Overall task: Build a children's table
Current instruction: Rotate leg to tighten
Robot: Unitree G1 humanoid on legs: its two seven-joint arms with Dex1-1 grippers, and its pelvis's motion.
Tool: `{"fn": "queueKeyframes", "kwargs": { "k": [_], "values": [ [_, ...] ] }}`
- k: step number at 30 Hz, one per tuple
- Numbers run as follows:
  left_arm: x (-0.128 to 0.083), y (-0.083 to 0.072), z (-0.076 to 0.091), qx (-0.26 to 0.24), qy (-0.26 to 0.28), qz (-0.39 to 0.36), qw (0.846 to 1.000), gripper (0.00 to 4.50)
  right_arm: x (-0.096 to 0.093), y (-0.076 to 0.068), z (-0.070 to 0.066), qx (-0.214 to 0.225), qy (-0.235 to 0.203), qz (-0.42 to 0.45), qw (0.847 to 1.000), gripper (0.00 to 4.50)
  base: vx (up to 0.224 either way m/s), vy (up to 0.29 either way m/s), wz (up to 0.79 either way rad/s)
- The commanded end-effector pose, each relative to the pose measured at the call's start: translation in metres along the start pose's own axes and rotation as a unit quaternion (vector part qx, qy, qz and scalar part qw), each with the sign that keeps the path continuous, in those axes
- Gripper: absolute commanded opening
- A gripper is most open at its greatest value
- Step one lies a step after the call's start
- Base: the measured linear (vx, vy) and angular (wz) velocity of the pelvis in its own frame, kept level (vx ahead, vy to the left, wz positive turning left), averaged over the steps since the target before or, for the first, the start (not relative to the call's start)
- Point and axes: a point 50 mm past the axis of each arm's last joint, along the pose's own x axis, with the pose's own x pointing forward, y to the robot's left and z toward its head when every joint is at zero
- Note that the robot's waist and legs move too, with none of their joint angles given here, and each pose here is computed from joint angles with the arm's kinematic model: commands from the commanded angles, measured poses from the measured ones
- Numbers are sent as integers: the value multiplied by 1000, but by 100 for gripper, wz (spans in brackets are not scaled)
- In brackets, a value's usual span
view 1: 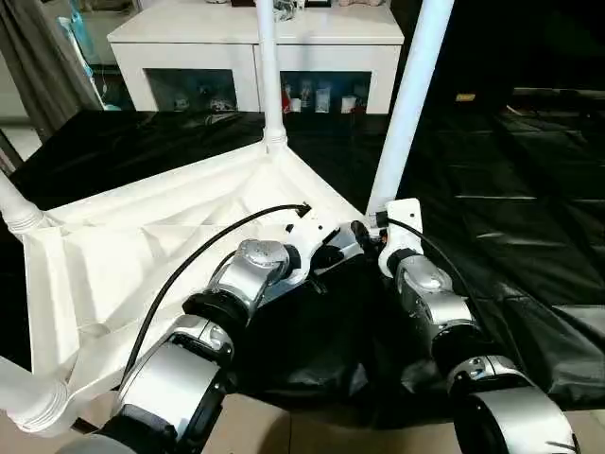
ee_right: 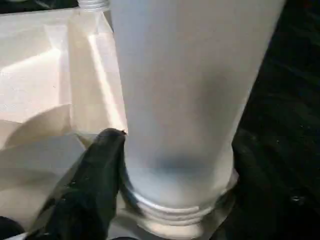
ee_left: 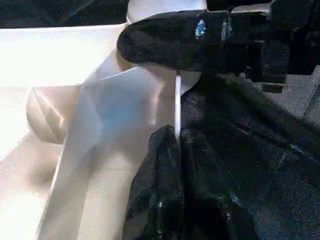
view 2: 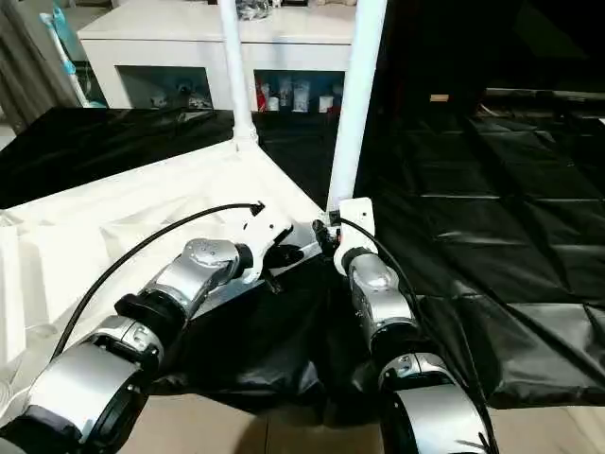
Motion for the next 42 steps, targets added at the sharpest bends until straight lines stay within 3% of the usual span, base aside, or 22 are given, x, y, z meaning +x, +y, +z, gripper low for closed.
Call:
{"fn": "queueKeyframes", "kwargs": {
  "k": [1, 6, 10, 11, 12, 14, 21, 28, 40, 42],
  "values": [
    [-5, 3, -29, -18, 61, 20, 998, 0, 1, 12, -6, 8, 9, 33, 999, 361, 0, 0, 0],
    [-9, 6, -36, -20, 70, 10, 997, 0, -2, 2, 2, -35, -14, 54, 998, 417, 0, 0, 0],
    [-15, 8, -42, -19, 73, -10, 997, 0, -10, -5, 9, -97, -38, 134, 985, 446, 0, 0, 0],
    [-18, 8, -45, -11, 69, -33, 997, 0, -17, -13, 12, -143, -46, 170, 974, 446, 0, 0, 0],
    [-19, 8, -45, -11, 69, -34, 997, 0, -17, -14, 12, -145, -46, 171, 973, 446, 0, 0, 0],
    [-25, 7, -50, 7, 68, -79, 994, 0, -27, -28, 17, -173, -54, 207, 961, 446, 0, 0, 0],
    [-44, 0, -58, 73, 65, -197, 976, 0, -47, -41, 23, -162, -56, 309, 936, 446, 8, -3, 0],
    [-64, -1, -66, 110, 73, -242, 961, 0, -62, -37, 9, -169, -21, 393, 904, 446, 0, 0, 0],
    [-67, -4, -60, 111, 60, -241, 962, 0, -57, -30, 7, -153, -14, 397, 905, 446, 0, 0, 0],
    [-67, -5, -60, 110, 59, -243, 962, 0, -57, -31, 7, -151, -14, 397, 905, 420, 0, 0, 0]
  ]
}}
